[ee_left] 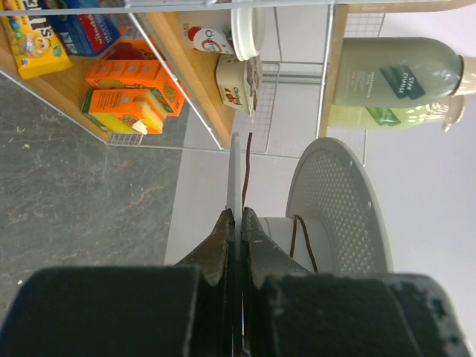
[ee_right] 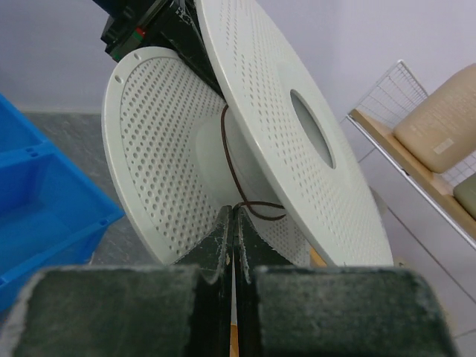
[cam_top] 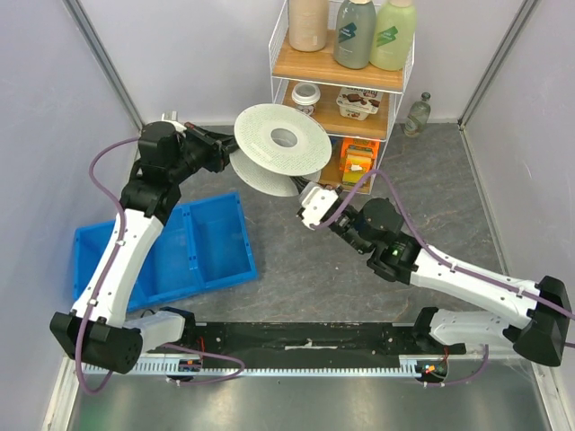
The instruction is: Wrap the cables
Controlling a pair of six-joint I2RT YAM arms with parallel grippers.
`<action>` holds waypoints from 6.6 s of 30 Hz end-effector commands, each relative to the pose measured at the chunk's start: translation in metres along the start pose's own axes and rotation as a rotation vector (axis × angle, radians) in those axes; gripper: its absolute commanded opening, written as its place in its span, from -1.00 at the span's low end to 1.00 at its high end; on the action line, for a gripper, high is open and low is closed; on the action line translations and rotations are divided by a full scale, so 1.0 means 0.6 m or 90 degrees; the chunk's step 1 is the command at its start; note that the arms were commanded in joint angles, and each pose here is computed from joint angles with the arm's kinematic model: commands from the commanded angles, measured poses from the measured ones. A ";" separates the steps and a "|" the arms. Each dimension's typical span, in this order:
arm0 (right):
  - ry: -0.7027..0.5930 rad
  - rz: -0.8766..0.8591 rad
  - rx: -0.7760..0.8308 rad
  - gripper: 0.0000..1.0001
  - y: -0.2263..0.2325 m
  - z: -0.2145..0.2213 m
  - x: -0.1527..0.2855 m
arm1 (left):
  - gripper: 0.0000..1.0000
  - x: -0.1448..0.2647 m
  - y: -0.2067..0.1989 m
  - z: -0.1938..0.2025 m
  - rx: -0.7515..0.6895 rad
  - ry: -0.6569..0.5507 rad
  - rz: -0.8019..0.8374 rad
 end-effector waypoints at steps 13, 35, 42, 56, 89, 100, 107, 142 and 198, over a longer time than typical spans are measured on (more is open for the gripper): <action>-0.029 0.002 0.240 -1.00 0.046 -0.034 -0.012 | -0.97 -0.008 -0.026 0.021 0.008 -0.041 0.012; 0.035 -0.049 0.300 -1.00 0.072 0.017 0.018 | -0.97 -0.023 0.009 0.088 -0.087 0.015 0.015; 0.050 -0.063 0.304 -1.00 0.075 0.026 0.028 | -0.97 -0.028 0.010 0.097 -0.101 0.036 0.043; 0.049 -0.138 0.274 -0.44 0.092 0.011 0.054 | -0.97 -0.036 0.037 0.112 -0.107 0.063 0.037; 0.193 -0.307 -0.395 0.08 -0.029 -0.050 0.056 | -0.97 0.033 0.127 0.233 -0.409 0.360 0.260; 0.261 -0.455 -0.481 0.08 -0.021 0.036 0.068 | -0.97 0.064 0.157 0.295 -0.450 0.522 0.362; 0.310 -0.508 -0.555 0.11 0.021 0.079 0.110 | -0.97 0.096 0.190 0.326 -0.478 0.681 0.435; 0.334 -0.464 -0.662 0.79 0.166 0.157 0.165 | -0.97 0.073 0.221 0.404 -0.447 0.824 0.469; 0.377 -0.332 -0.511 -0.26 0.044 0.197 0.179 | -0.97 0.027 0.232 0.328 -0.291 0.748 0.374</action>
Point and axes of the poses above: each gripper's point midway between its finger pads, its own x axis back along the fingers, its own y axis along the line the jaws close on, z = x × y, the point moved 5 cm from there along x, back along the fingers, and after that the axes turned 8 degrees about -x, right-handed, at the moved point
